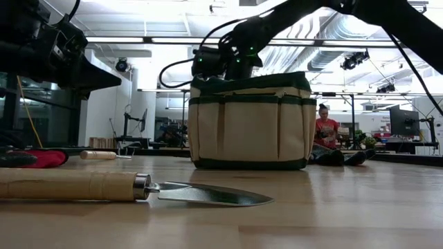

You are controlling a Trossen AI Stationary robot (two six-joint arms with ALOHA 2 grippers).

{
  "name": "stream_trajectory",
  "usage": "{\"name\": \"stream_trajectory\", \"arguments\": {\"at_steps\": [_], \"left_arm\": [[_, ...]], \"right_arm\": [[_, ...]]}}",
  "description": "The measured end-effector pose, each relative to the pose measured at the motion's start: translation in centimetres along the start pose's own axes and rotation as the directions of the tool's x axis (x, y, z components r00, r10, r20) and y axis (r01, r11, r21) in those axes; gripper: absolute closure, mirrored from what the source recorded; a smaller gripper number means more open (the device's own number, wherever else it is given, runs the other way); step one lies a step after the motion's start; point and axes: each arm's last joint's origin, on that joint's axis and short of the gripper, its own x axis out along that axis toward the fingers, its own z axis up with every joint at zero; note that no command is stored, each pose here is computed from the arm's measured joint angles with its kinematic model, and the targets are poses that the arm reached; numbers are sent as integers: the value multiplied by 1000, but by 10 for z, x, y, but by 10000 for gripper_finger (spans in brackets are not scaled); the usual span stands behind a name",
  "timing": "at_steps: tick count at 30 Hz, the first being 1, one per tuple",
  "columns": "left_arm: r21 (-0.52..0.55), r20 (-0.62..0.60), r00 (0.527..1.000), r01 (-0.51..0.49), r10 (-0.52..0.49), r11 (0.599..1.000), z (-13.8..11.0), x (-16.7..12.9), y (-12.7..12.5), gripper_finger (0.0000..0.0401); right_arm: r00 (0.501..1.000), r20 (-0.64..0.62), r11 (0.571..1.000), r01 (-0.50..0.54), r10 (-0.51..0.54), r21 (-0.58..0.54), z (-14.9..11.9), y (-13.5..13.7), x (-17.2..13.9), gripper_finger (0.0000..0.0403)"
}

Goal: Pick & Place Garden tools in Gardening bag
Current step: Put the green shear scissors into the gardening bag

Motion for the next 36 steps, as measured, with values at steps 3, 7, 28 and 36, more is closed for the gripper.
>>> {"name": "stream_trajectory", "arguments": {"at_steps": [3, 7, 28, 36], "left_arm": [[0, 0, 1000, 0, 0, 1000, 0, 0, 0, 391], [0, 0, 1000, 0, 0, 1000, 0, 0, 0, 391], [0, -8, 1000, 27, -27, 1000, 0, 0, -1, 391], [0, -9, 1000, 28, -28, 1000, -1, 0, -1, 391]], "right_arm": [[1000, -5, 1000, -1, 1, -4, 0, 0, 3, 180], [1000, -13, 1000, -1, 1, -4, -1, 0, 7, 190], [999, -32, 1000, -22, 22, 1, -3, 1, 10, 352], [999, -26, 1000, -19, 20, 24, -2, 0, 7, 395]]}}
